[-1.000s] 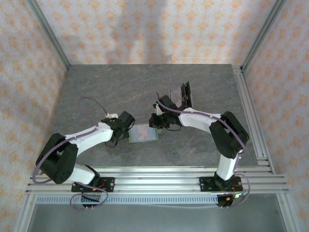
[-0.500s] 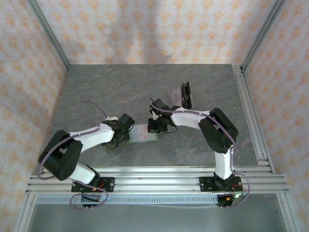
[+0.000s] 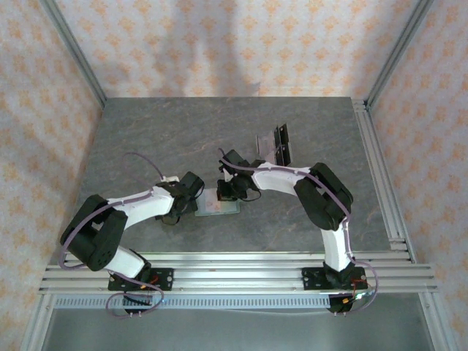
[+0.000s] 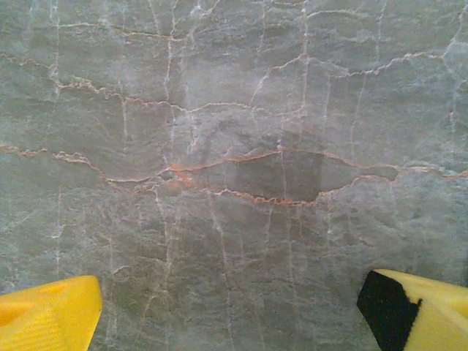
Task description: Put the credit cards into the card holder
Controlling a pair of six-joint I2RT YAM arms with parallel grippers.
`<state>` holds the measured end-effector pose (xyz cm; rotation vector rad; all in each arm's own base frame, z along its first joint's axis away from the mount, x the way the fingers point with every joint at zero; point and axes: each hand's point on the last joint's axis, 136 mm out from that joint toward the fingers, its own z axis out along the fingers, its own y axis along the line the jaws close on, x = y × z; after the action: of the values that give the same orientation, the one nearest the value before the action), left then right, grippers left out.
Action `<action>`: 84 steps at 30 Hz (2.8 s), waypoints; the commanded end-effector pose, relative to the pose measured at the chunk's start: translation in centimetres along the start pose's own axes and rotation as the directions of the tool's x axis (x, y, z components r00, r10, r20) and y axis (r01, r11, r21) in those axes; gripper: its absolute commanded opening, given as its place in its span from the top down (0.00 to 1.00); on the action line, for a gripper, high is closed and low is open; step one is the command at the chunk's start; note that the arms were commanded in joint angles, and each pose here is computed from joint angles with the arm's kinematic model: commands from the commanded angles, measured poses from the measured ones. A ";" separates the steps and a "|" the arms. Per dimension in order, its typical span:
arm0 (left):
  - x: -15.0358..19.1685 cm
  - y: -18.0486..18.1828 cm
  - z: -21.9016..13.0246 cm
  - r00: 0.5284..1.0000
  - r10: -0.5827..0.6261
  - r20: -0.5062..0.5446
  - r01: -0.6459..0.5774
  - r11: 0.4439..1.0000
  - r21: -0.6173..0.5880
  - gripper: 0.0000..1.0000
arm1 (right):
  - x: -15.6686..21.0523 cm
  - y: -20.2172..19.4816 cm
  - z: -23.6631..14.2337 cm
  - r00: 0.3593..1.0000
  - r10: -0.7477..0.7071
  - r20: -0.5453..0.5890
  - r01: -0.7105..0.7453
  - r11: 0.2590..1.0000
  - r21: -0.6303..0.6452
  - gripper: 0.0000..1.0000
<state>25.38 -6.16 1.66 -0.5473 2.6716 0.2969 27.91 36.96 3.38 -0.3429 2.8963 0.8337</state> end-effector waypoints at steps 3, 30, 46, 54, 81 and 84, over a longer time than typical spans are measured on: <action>1.0 -0.3 1.2 1.000 0.014 -0.028 -0.014 1.000 0.002 0.05 | -0.2 0.7 0.8 1.000 0.005 -0.017 -0.005 1.000 -0.008 1.00; 0.4 0.4 0.1 1.000 0.010 0.024 -0.009 1.000 -0.024 0.05 | -1.8 2.0 -2.1 0.998 -0.033 0.056 0.034 0.999 -0.013 1.00; 1.0 0.7 1.0 1.000 0.023 0.006 -0.023 0.998 -0.059 0.05 | -0.7 -0.2 0.8 1.000 -0.014 -0.004 0.014 1.000 0.022 1.00; 1.2 0.5 1.5 1.000 0.025 -0.004 -0.025 0.998 -0.060 0.05 | -0.7 0.0 1.2 1.000 -0.011 -0.019 0.011 1.000 0.010 1.00; 1.5 -0.5 2.0 0.999 0.031 -0.024 -0.032 0.999 -0.028 0.06 | -1.4 3.8 2.2 0.999 0.015 -0.040 -0.021 0.991 -0.129 1.00; 1.5 -0.4 1.9 0.999 0.031 -0.025 -0.032 0.999 -0.028 0.06 | -1.4 4.5 2.0 0.999 0.015 -0.042 -0.022 0.987 -0.162 1.00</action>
<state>25.66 -6.41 1.28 -0.5277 2.6564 0.3231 28.37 39.79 3.15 -0.3268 2.9199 0.9545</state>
